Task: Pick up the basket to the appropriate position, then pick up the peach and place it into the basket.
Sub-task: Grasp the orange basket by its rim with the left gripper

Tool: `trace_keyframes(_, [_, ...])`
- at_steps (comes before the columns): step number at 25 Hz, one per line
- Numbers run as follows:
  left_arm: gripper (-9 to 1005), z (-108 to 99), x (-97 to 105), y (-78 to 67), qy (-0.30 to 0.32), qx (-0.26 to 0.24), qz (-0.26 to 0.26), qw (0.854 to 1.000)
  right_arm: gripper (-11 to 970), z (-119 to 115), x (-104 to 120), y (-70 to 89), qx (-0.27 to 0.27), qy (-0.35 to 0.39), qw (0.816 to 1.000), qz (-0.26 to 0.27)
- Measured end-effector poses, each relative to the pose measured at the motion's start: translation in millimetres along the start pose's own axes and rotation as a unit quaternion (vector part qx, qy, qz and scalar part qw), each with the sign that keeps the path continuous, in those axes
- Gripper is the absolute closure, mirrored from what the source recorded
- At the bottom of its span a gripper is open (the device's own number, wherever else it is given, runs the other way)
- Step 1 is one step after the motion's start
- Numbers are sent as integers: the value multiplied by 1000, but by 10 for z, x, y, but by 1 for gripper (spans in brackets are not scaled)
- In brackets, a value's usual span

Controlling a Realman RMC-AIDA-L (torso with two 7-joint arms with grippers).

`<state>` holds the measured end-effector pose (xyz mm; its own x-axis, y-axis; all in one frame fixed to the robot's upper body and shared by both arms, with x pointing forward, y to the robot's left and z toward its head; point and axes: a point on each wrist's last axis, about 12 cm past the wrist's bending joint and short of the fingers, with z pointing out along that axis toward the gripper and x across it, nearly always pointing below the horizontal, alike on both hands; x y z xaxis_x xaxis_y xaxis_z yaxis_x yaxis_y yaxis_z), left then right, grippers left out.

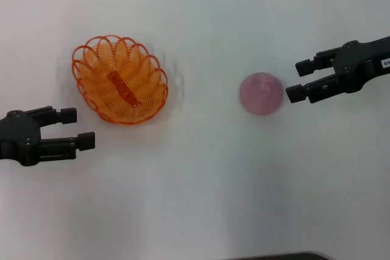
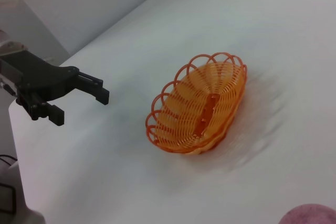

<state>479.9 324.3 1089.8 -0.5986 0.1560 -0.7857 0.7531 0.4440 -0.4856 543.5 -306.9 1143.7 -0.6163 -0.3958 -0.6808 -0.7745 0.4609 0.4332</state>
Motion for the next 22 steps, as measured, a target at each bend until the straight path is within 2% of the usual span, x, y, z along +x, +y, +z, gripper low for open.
trace_keyframes(16, [93,11,-2,5,10,2,-1,1000,44,8,-17,-2,0,-2,1000,-1])
trace_keyframes(22, [94,1,-73,12,-17,2,-12,1000,43,14,-16,-7,2,-2,1000,0])
